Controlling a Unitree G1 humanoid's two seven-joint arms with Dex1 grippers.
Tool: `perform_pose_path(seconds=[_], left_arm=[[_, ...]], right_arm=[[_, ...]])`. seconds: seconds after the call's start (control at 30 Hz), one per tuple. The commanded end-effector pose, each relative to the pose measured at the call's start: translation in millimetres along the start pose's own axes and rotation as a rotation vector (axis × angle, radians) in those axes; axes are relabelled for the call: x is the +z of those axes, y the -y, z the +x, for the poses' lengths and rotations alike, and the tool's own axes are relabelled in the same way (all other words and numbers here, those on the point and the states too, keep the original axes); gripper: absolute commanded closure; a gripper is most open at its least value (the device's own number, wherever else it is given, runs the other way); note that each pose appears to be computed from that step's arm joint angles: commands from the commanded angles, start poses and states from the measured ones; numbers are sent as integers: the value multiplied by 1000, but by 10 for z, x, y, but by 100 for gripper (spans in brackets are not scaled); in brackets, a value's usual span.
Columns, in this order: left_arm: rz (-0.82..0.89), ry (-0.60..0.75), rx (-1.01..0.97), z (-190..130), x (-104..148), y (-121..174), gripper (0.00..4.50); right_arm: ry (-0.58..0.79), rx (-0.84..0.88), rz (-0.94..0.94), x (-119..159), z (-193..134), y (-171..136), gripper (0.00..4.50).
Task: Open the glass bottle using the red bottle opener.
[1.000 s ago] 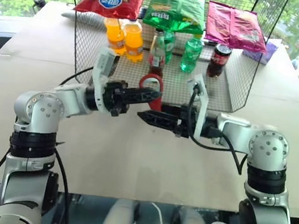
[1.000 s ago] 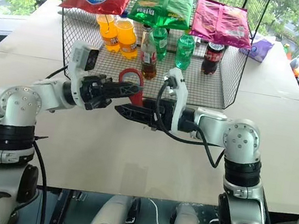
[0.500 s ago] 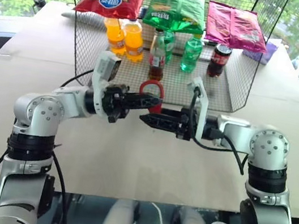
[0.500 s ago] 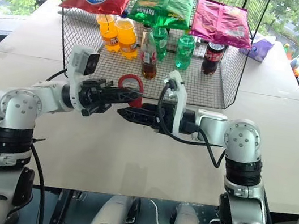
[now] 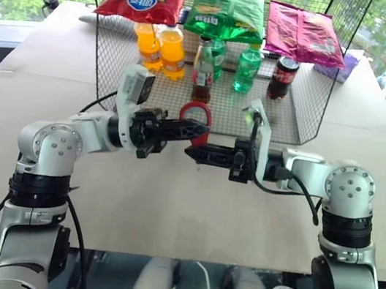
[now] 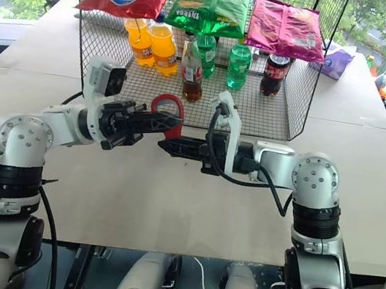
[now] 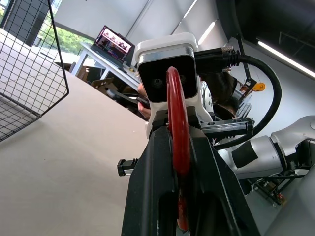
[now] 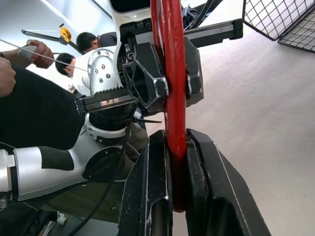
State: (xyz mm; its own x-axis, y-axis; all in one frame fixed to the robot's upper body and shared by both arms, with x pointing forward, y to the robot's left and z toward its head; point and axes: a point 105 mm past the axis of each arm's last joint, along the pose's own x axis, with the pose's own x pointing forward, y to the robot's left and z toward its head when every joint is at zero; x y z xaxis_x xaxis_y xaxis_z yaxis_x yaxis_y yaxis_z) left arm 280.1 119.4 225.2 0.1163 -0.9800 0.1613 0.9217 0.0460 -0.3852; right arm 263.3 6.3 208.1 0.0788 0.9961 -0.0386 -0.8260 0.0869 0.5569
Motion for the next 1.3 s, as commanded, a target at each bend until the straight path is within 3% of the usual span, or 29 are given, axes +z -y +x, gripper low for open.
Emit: perform_pose_path(seconds=[0.03, 0.07, 0.1, 0.33, 0.73, 0.93, 1.0, 1.03, 1.13, 1.3], left_arm=[[41, 0, -6, 31, 60, 52, 450], [23, 11, -14, 25, 80, 60, 450], [18, 20, -16, 19, 101, 64, 374], [70, 25, 47, -47, 74, 30, 51], [45, 50, 44, 20, 77, -3, 51], [22, 40, 19, 27, 60, 13, 303], [19, 33, 19, 32, 41, 9, 411], [18, 31, 20, 34, 33, 5, 443], [19, 37, 21, 43, 24, 1, 443], [24, 62, 28, 52, 51, -10, 450]], right_arm=[[48, 9, -14, 103, -42, -44, 447], [50, 8, -13, 104, -44, -43, 447], [52, 7, -10, 103, -47, -40, 450], [74, -14, 12, 99, -91, -3, 450], [-16, -26, -34, -48, -74, -21, 450], [-42, -38, -62, -85, -70, -6, 450], [-36, -38, -63, -80, -73, -6, 450], [-33, -37, -64, -77, -74, -6, 450], [1, -1, -72, -26, -84, -56, 450], [28, -25, -53, 5, -94, -14, 235]])
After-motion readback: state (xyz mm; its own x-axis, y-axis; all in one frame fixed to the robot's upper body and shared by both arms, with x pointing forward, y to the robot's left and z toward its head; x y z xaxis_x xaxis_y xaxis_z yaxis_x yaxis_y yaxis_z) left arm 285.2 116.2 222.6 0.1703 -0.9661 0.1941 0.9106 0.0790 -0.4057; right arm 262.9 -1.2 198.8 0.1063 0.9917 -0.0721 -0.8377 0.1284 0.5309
